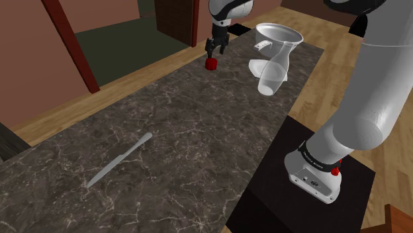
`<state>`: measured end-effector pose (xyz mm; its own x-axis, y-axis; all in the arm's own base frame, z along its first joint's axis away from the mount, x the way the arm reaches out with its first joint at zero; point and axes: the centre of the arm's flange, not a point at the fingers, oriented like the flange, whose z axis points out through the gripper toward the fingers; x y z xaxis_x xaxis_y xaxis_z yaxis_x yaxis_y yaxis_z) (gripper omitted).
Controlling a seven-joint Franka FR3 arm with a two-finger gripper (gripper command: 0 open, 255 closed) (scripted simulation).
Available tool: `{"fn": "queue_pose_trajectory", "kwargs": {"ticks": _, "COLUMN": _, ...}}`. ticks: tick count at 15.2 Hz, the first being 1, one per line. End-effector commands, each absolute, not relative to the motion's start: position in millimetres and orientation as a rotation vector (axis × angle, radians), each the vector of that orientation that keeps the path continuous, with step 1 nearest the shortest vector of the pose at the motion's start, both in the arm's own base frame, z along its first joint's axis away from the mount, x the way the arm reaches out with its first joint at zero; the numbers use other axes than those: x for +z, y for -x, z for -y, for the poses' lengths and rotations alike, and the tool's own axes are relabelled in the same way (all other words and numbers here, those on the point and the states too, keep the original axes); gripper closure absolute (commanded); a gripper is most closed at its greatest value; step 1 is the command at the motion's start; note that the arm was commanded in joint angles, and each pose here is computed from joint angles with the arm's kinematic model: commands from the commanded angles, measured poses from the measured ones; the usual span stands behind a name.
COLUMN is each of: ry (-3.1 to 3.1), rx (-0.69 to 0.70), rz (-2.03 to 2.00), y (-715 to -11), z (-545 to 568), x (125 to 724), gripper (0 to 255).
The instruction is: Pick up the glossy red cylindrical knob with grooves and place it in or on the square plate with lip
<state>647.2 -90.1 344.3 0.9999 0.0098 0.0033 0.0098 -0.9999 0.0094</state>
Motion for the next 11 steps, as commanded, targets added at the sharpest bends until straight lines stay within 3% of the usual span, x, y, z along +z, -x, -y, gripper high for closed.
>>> {"fn": "queue_pose_trajectory", "kwargs": {"ticks": 1, "ry": -3.134, "rx": 0.002, "rz": -0.030, "y": -667, "z": 91, "x": 330, "gripper": 0}}
{"fn": "queue_pose_trajectory", "kwargs": {"ticks": 11, "ry": -3.135, "rx": 0.001, "rz": -0.037, "y": -679, "z": 93, "x": 281, "gripper": 0}}
